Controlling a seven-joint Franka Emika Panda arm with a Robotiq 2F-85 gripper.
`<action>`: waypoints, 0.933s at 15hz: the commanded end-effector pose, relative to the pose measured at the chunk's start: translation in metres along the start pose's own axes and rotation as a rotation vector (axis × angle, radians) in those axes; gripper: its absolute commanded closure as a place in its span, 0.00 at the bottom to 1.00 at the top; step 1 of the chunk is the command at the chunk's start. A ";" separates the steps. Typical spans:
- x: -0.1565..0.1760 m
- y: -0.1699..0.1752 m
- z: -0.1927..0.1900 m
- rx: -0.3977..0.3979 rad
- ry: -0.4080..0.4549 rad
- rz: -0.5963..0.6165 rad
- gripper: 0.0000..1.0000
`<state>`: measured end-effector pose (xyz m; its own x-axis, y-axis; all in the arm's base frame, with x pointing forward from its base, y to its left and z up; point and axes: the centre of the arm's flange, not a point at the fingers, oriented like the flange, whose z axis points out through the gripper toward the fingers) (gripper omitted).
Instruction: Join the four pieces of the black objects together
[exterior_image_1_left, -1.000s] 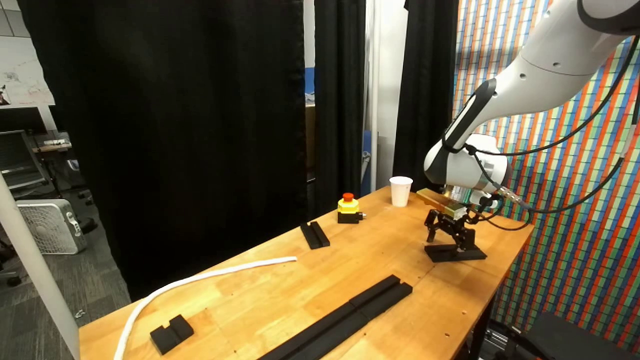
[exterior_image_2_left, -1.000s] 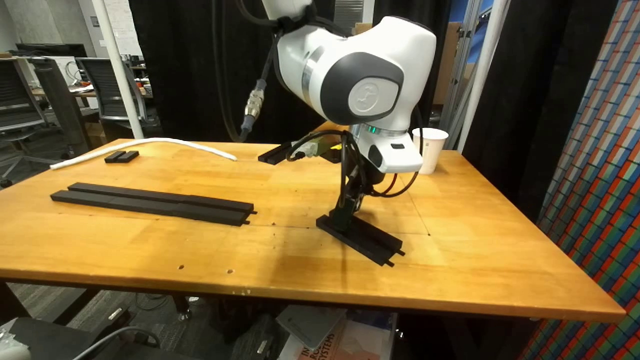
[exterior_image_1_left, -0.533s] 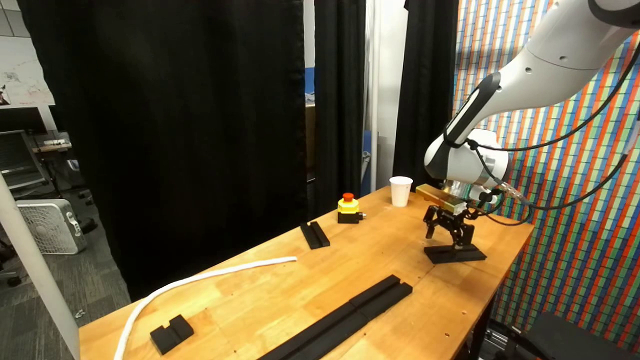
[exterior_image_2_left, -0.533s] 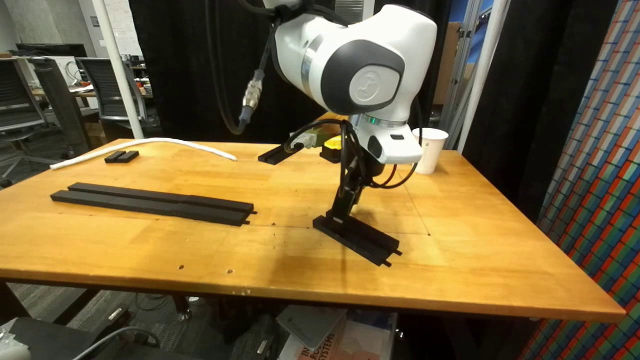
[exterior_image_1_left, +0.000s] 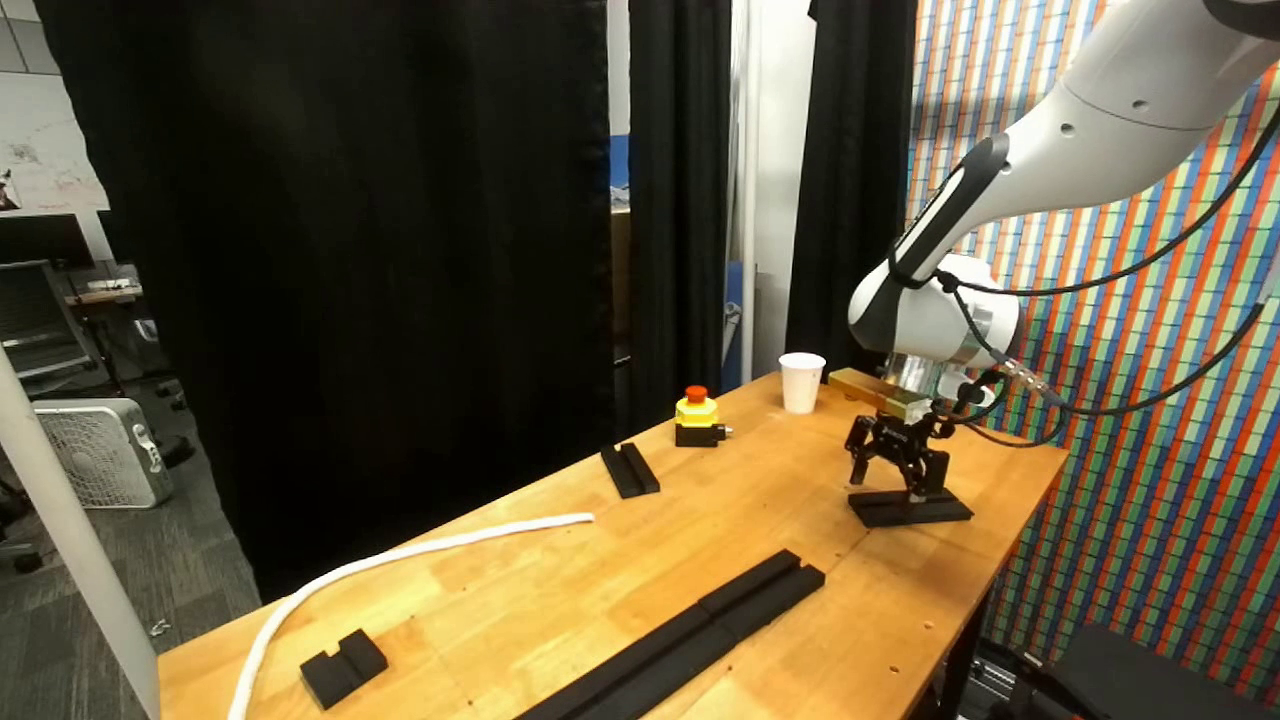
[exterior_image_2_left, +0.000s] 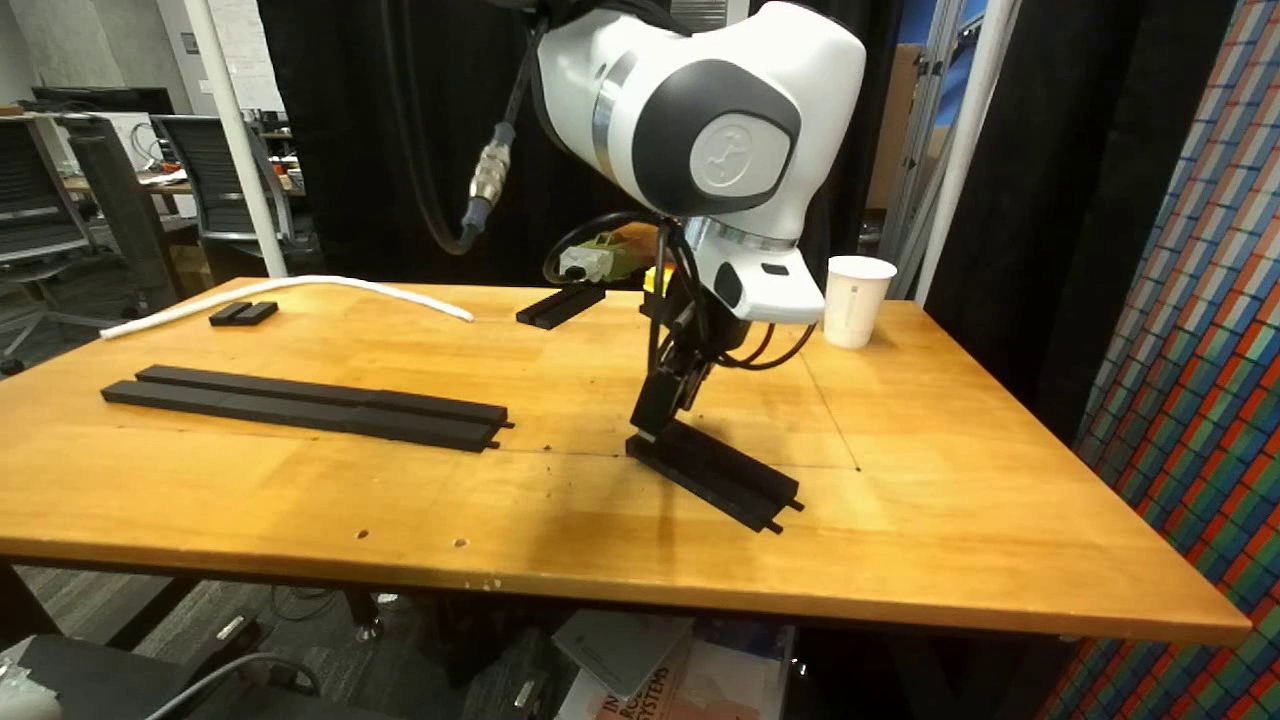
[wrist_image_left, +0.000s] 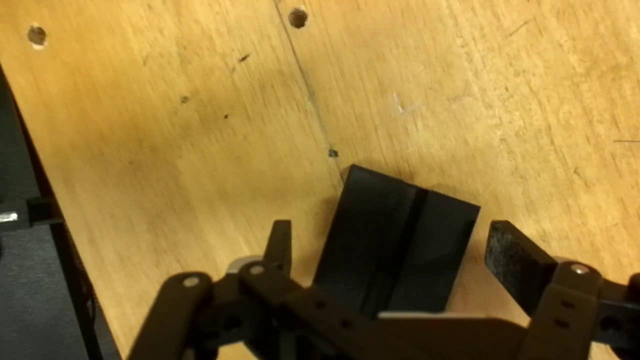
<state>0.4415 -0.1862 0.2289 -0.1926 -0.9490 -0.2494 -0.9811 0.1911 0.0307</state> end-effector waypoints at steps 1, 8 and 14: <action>-0.005 0.008 -0.004 -0.002 -0.008 0.043 0.00; 0.008 0.000 0.013 0.009 0.046 0.126 0.00; 0.011 0.000 0.011 0.030 0.074 0.176 0.00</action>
<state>0.4384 -0.1915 0.2150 -0.3325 -0.9201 -0.2069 -0.9428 0.3295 0.0496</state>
